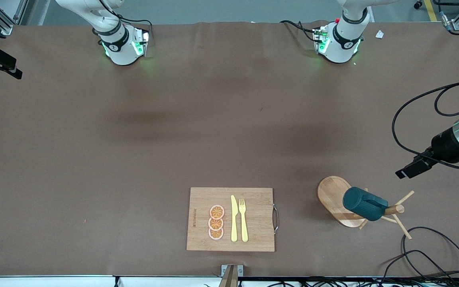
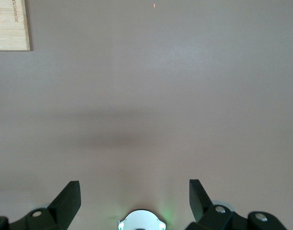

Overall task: Transfer cup from left to right arm and place
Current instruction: 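Reach the left gripper to the teal mug on the wooden stand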

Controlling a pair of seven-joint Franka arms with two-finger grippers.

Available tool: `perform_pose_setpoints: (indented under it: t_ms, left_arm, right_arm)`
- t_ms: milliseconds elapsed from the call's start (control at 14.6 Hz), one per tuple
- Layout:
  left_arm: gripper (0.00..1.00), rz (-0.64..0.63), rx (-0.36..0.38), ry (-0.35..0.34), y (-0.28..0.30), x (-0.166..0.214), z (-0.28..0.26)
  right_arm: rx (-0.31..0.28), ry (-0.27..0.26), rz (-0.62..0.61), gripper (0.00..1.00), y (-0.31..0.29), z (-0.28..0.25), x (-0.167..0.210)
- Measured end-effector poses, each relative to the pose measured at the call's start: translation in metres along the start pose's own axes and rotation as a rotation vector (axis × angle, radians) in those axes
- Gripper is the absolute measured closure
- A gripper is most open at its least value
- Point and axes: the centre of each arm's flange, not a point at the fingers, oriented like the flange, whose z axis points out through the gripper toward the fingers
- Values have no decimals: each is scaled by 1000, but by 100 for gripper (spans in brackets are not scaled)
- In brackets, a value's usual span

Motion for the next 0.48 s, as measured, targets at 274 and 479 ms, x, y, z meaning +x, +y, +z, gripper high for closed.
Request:
perform_pose_setpoints:
  t_ms: [274, 479]
  left_arm:
    - [0, -157, -36, 11, 6, 12, 29]
    - [0, -273, -58, 1, 18, 19, 52]
  right_arm:
    - [0, 0, -1, 0, 0, 0, 0]
    - [0, 0, 0, 0, 0, 0, 0]
